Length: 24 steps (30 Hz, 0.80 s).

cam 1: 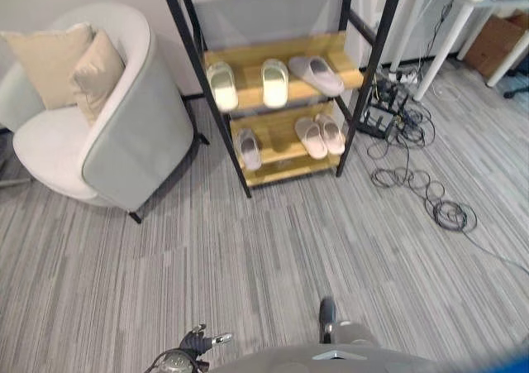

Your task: Arrange the slippers neatly on the shoe rack.

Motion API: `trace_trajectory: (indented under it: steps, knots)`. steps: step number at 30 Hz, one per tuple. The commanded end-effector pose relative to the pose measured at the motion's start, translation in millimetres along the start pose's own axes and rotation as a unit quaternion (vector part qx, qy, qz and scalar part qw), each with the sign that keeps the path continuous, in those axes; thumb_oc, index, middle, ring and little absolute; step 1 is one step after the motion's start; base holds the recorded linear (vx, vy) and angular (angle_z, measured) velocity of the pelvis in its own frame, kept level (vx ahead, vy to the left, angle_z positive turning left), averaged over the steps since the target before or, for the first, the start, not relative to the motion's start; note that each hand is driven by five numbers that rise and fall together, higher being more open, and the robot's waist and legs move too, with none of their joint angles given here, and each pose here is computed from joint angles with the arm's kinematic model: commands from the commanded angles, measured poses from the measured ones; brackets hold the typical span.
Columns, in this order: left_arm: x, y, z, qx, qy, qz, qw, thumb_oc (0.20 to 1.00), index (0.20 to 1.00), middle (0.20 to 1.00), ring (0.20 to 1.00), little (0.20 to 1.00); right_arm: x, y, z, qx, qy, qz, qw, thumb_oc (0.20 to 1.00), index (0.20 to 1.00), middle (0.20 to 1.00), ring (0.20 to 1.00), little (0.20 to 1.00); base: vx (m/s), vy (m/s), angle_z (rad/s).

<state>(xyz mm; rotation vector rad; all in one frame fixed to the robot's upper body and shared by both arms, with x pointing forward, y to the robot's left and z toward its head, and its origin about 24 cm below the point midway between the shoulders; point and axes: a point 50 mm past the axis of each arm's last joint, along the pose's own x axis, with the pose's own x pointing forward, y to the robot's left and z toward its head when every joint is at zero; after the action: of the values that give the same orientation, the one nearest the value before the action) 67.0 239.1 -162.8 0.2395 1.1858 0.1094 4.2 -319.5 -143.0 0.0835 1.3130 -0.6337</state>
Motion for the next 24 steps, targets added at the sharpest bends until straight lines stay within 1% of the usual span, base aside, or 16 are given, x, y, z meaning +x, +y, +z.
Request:
trace_trajectory:
  steps: [1,2,3,4,7,10,11,12,14,18,19,20,24]
  knots:
    - [5.3,14.5,29.9,0.007,-0.041,0.021,0.999,1.000,1.000,1.000,1.000,1.000,1.0,-2.1,29.9,0.024,-0.045,-0.012,0.999,1.000,1.000,1.000,1.000,1.000,0.08,-0.210,-0.15]
    - [6.6,13.4,40.4,0.005,-0.055,0.024,0.998,1.000,1.000,1.000,1.000,1.000,1.3,7.9,44.8,0.009,-0.071,0.000,0.997,1.000,1.000,1.000,1.000,1.000,0.06,-0.144,0.22]
    - [7.0,12.5,43.5,0.007,-0.060,0.024,0.998,1.000,1.000,1.000,1.000,1.000,1.1,10.4,49.8,-0.007,-0.080,0.002,0.997,1.000,1.000,1.000,1.000,1.000,0.16,-0.132,0.31]
    - [7.7,9.0,52.5,0.013,-0.075,0.020,0.997,1.000,1.000,1.000,1.000,1.000,-0.1,19.7,65.7,-0.053,-0.108,0.013,0.993,1.000,1.000,1.000,1.000,1.000,0.20,-0.032,0.54]
    - [8.4,6.5,60.6,0.032,-0.085,0.020,0.996,1.000,1.000,1.000,1.000,1.000,-3.1,33.7,87.0,-0.087,-0.150,0.023,0.985,1.000,1.000,1.000,1.000,1.000,0.21,0.079,0.49]
    - [8.4,3.9,53.5,0.035,-0.071,0.016,0.997,1.000,1.000,1.000,1.000,1.000,-3.7,42.4,88.5,-0.101,-0.157,0.034,0.982,1.000,1.000,1.000,1.000,1.000,0.20,0.207,-0.24]
    - [5.8,5.6,27.0,0.046,-0.027,0.023,0.998,1.000,1.000,1.000,1.000,1.000,-15.6,96.5,115.8,-0.135,-0.230,0.072,0.961,1.000,1.000,1.000,1.000,1.000,0.31,0.361,-1.29]
    - [4.5,2.3,16.3,0.038,-0.006,0.023,0.999,1.000,1.000,1.000,1.000,1.000,-21.3,125.2,110.2,-0.187,-0.240,0.096,0.948,1.000,1.000,1.000,1.000,1.000,0.28,0.368,-1.11]
    - [3.2,5.3,11.2,0.026,-0.004,0.031,0.999,1.000,1.000,1.000,1.000,1.000,-17.1,122.1,98.2,-0.183,-0.218,0.097,0.954,1.000,1.000,1.000,1.000,1.000,0.12,0.229,-0.02]
    - [5.5,7.6,23.4,0.025,-0.018,0.039,0.999,1.000,1.000,1.000,1.000,1.000,-15.1,127.2,88.7,-0.176,-0.195,0.103,0.959,1.000,1.000,1.000,1.000,1.000,0.04,0.204,0.16]
    - [6.9,11.9,34.9,0.036,-0.036,0.043,0.998,1.000,1.000,1.000,1.000,1.000,-15.9,131.0,89.5,-0.176,-0.194,0.111,0.959,1.000,1.000,1.000,1.000,1.000,0.01,0.298,-0.06]
    - [6.8,12.3,35.1,0.049,-0.038,0.042,0.997,1.000,1.000,1.000,1.000,1.000,-15.3,129.0,87.7,-0.172,-0.192,0.109,0.960,1.000,1.000,1.000,1.000,1.000,0.03,0.245,0.02]
    - [7.2,13.9,37.9,0.063,-0.041,0.043,0.996,1.000,1.000,1.000,1.000,1.000,-16.2,130.9,89.5,-0.184,-0.198,0.110,0.957,1.000,1.000,1.000,1.000,1.000,0.06,-0.042,0.20]
